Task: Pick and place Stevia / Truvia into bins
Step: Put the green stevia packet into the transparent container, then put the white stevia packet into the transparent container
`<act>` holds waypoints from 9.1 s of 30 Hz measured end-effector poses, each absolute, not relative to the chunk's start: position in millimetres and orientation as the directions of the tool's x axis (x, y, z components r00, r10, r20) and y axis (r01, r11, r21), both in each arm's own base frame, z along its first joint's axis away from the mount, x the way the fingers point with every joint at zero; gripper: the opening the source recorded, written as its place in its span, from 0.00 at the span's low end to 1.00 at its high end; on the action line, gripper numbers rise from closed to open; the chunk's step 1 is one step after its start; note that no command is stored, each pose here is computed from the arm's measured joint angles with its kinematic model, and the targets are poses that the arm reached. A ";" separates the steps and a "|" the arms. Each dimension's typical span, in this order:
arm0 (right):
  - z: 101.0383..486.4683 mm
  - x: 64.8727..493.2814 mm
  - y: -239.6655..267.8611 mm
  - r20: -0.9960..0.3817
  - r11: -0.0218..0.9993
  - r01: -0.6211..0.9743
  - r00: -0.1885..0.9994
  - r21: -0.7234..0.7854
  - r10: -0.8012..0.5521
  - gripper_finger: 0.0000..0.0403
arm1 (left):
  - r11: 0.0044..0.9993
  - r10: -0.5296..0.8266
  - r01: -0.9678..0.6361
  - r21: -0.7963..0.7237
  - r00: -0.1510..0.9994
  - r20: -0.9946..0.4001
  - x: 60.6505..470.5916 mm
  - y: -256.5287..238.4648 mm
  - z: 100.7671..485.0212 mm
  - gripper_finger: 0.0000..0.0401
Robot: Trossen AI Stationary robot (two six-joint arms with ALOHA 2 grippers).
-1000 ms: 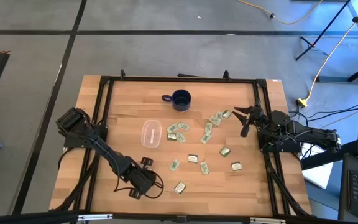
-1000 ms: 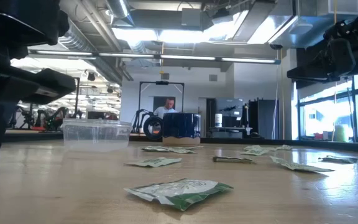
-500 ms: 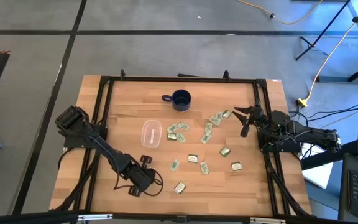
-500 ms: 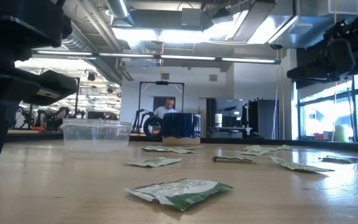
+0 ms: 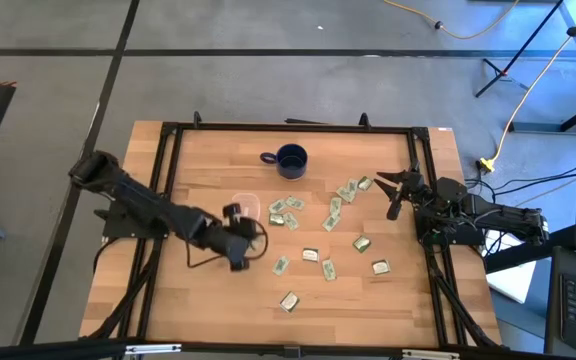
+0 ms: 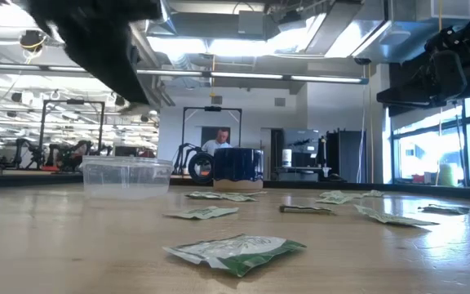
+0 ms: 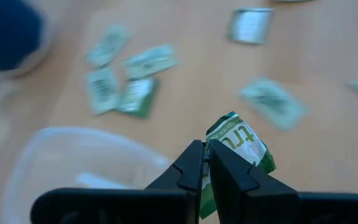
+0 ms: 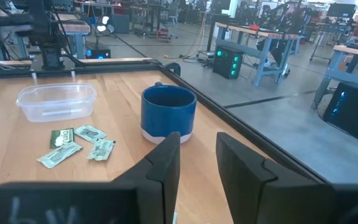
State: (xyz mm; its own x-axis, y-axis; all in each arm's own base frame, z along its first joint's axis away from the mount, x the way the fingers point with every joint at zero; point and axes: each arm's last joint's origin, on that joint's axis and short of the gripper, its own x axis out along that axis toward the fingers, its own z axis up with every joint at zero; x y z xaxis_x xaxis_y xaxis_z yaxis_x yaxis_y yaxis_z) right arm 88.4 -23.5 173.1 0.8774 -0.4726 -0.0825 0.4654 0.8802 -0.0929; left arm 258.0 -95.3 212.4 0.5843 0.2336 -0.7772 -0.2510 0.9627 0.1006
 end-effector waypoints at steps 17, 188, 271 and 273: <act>173.1 88.4 -23.5 -0.083 0.880 0.466 0.877 -0.090 -0.473 0.27 | 0.905 0.324 -0.385 0.184 0.342 -0.882 251.3 -26.9 173.9 0.05; 173.2 88.3 -23.8 -0.081 0.875 0.471 0.873 -0.115 -0.481 0.27 | 0.955 0.221 -0.266 0.132 0.342 -0.913 306.7 12.9 223.2 0.14; 173.2 88.3 -23.7 -0.082 0.874 0.470 0.873 -0.119 -0.481 0.27 | 0.992 0.081 -0.121 0.045 0.314 -0.946 328.4 13.5 233.7 0.01; 173.1 88.3 -23.7 -0.082 0.875 0.470 0.873 -0.116 -0.480 0.27 | 0.986 0.099 -0.157 0.051 0.313 -0.944 320.1 10.1 238.6 0.01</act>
